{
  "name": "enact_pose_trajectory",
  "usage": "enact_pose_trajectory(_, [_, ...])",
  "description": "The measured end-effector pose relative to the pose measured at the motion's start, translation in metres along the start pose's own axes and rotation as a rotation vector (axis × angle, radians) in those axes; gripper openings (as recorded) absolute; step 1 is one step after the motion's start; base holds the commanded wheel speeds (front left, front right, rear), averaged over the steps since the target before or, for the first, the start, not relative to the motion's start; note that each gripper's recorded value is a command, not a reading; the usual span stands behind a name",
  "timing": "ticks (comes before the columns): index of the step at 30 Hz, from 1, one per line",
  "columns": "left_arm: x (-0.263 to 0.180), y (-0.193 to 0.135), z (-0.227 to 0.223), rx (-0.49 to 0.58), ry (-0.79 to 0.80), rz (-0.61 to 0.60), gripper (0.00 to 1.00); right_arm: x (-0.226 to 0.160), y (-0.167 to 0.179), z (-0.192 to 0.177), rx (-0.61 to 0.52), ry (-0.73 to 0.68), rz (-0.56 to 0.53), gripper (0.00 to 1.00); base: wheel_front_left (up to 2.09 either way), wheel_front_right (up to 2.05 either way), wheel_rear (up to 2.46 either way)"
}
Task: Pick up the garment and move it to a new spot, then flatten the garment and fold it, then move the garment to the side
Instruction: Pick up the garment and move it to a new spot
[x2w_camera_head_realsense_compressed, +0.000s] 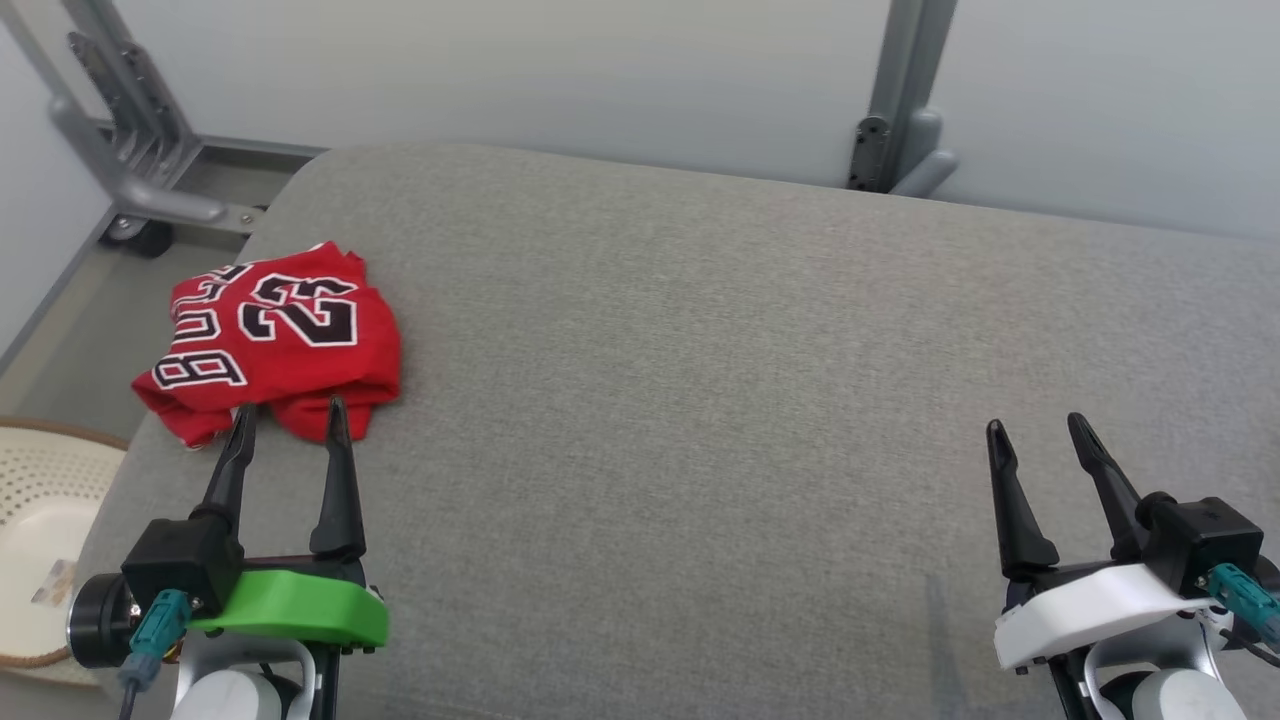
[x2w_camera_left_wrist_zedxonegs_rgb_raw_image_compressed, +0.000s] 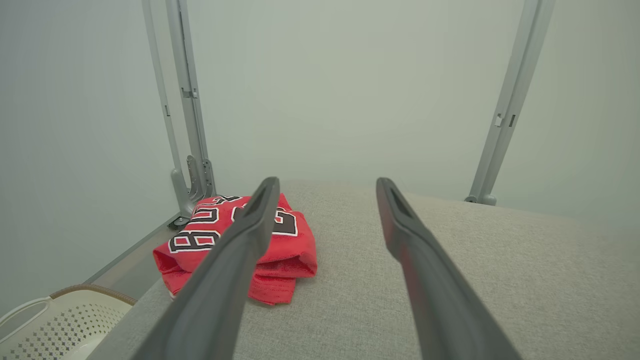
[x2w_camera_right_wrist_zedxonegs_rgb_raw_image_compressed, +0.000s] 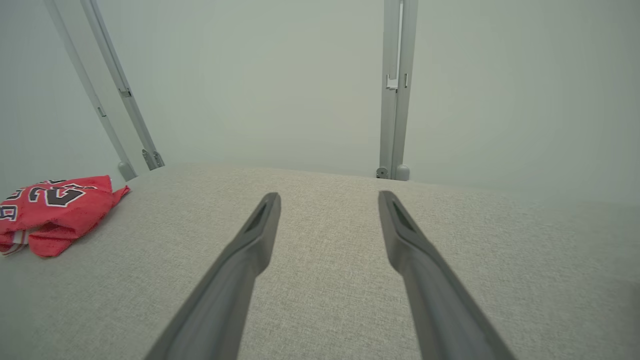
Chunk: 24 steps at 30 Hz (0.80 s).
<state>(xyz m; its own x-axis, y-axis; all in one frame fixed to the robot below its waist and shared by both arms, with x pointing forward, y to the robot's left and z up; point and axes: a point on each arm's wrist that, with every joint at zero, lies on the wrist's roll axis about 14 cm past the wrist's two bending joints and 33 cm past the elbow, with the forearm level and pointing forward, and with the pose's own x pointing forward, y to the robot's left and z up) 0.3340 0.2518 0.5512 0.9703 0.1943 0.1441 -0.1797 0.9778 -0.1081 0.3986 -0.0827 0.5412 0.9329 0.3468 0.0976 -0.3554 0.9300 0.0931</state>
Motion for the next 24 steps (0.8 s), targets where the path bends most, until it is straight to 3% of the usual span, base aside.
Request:
enact_pose_trajectory(11, [-0.036, 0.056, 0.015, 0.036, -0.026, 0.165, 1.0, 0.031, 0.06, -0.007, 0.029, 0.011, 0.183, 1.0, 0.0, 0.0, 0.0])
enact_pose_trajectory(24, [-0.046, 0.067, 0.021, 0.037, -0.04, 0.203, 1.0, 0.038, 0.076, -0.011, 0.045, 0.018, 0.226, 1.0, 0.0, 0.0, 0.0])
